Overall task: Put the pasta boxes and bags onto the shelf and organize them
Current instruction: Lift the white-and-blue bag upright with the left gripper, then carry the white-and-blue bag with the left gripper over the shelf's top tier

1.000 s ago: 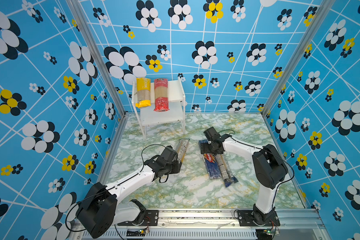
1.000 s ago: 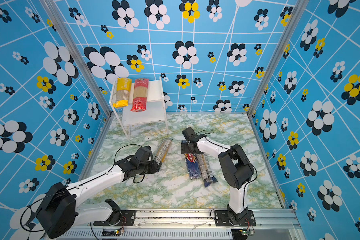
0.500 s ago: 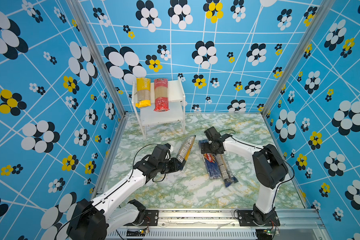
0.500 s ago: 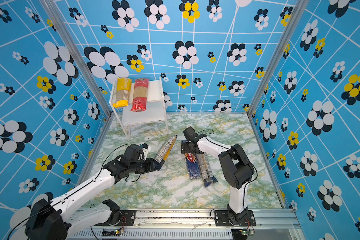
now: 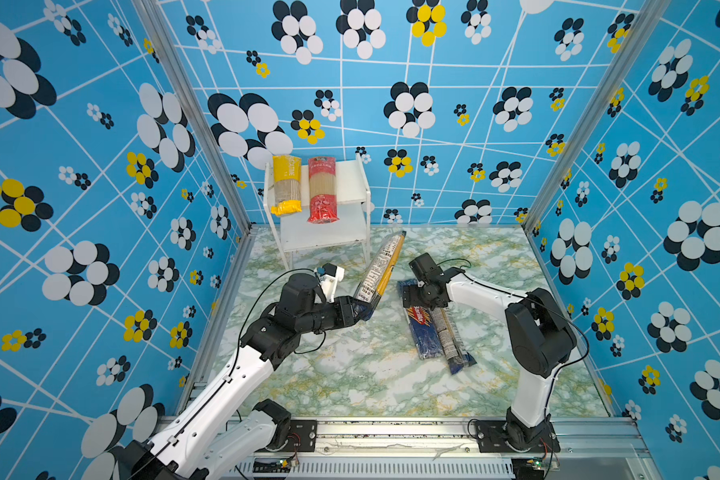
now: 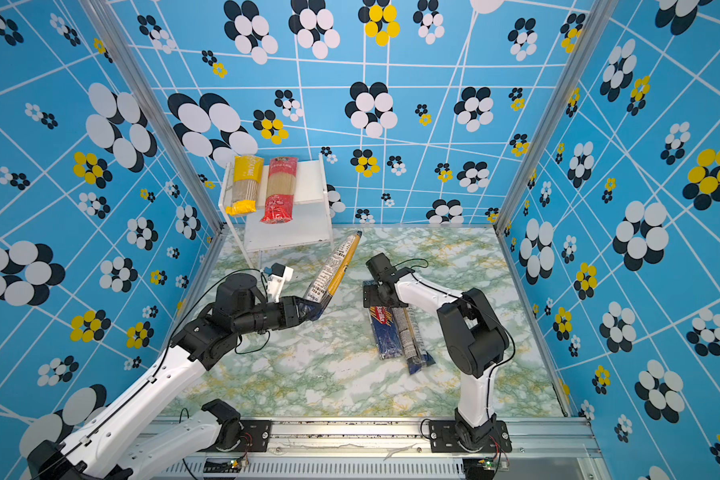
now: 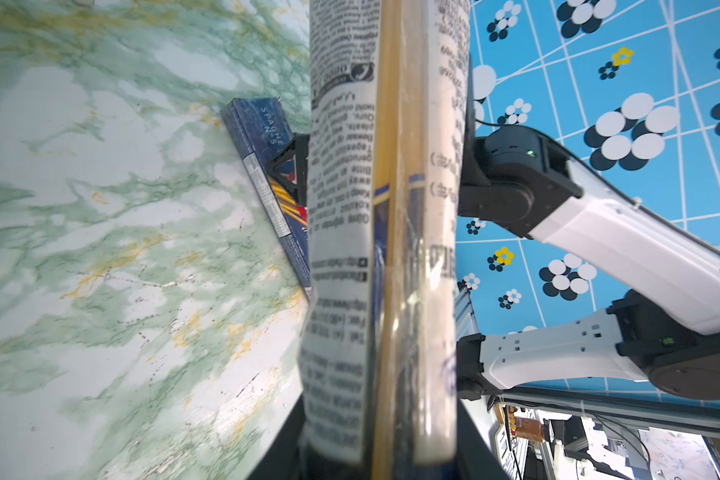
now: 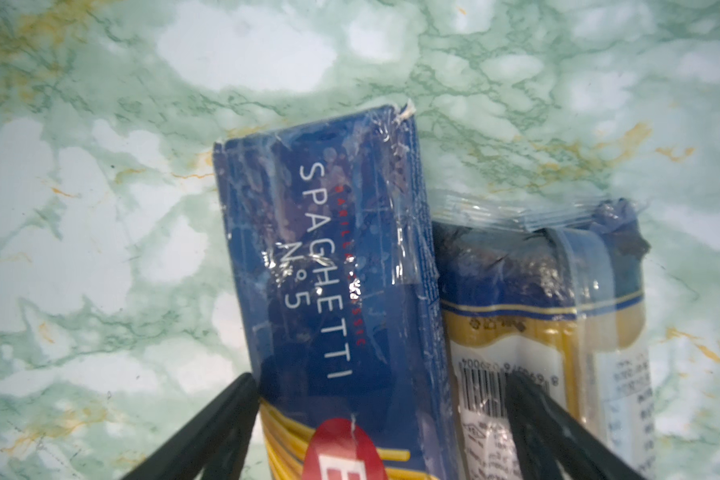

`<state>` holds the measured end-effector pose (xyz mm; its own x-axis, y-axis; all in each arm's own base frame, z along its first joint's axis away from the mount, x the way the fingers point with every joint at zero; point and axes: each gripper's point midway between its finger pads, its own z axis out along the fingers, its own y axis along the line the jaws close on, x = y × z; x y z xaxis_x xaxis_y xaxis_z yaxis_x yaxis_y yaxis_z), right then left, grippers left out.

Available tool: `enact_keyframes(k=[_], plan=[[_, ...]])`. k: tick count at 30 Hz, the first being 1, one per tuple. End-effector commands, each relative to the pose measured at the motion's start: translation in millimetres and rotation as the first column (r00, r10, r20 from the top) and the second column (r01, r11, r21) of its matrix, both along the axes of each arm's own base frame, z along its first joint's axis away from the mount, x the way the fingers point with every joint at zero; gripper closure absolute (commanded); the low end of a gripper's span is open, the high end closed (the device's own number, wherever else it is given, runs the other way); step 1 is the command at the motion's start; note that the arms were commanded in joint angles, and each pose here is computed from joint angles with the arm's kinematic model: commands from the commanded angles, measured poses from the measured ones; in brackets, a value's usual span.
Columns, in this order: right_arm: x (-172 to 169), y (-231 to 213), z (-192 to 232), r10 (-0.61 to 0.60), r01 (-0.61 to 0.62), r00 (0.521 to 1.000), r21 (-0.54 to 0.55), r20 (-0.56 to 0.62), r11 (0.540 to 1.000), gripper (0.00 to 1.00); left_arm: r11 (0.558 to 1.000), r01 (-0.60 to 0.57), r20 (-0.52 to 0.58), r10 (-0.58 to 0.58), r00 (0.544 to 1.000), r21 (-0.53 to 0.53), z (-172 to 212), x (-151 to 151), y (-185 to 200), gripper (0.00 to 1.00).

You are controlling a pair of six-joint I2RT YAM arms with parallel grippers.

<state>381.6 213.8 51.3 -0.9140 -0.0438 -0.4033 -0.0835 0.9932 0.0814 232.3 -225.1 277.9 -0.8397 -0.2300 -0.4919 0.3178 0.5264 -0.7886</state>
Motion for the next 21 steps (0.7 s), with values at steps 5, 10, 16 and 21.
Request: enact_keyframes(k=[5, 10, 16, 21], plan=[[-2.9, -10.2, -2.1, -0.007, 0.007, 1.000, -0.028, -0.021, 1.000, 0.04, 0.983, 0.052, 0.378, 0.018, 0.926, -0.174, 128.5, -2.8, 3.5, 1.00], [-4.6, -10.3, -3.4, -0.007, 0.006, 1.000, -0.026, -0.026, 1.000, 0.04, 0.978, 0.020, 0.467, 0.080, 0.881, -0.206, 165.5, 0.5, 10.5, 1.00], [-5.8, -11.3, -4.1, -0.007, 0.007, 1.000, -0.028, -0.027, 1.000, 0.04, 0.967, -0.019, 0.533, 0.156, 0.832, -0.255, 205.5, 8.6, 16.6, 1.00], [-5.5, -11.5, -3.7, -0.008, 0.007, 1.000, -0.029, -0.026, 1.000, 0.04, 0.956, -0.100, 0.566, 0.245, 0.787, -0.276, 231.4, 23.8, 25.5, 1.00]])
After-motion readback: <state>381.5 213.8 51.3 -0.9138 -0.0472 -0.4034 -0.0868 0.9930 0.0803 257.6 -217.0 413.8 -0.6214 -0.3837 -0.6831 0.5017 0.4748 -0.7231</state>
